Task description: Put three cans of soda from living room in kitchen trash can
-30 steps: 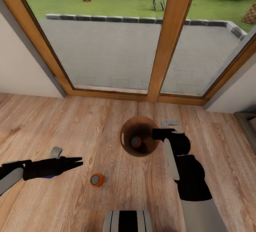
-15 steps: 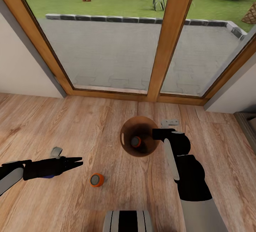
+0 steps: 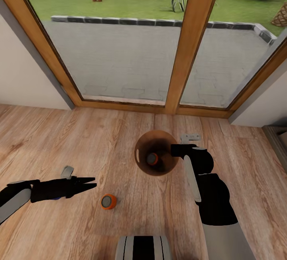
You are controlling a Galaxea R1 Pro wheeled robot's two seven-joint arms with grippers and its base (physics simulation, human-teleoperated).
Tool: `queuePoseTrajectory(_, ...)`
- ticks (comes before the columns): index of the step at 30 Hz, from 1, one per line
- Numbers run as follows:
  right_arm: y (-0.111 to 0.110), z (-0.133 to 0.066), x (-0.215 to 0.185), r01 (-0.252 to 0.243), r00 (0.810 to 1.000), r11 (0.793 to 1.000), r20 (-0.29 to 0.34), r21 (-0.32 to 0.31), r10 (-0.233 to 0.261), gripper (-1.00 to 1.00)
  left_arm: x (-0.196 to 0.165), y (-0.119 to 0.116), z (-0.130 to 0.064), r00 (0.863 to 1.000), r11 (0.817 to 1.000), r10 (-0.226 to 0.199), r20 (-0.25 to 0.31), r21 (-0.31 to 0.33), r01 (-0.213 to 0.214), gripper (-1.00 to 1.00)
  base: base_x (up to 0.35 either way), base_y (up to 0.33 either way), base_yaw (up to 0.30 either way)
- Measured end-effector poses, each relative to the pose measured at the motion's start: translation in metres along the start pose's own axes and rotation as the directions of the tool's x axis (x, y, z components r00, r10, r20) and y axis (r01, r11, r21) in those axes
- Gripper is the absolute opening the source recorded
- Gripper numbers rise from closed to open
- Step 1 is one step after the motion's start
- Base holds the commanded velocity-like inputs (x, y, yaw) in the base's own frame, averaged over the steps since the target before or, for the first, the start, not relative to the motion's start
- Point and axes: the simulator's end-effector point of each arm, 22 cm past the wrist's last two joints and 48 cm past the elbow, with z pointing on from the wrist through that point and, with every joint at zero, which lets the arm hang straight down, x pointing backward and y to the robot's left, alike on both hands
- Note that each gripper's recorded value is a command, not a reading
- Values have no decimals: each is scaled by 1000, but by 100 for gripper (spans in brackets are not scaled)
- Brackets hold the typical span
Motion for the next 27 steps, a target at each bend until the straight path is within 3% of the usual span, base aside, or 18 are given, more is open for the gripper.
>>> queuePoseTrajectory(27, -3, 0, 0, 4, 1000, 1000, -1, 12, -4, -100, 3, -5, 1, 1000, 1000, -15, -13, 18, 16, 100, 0, 0, 0)
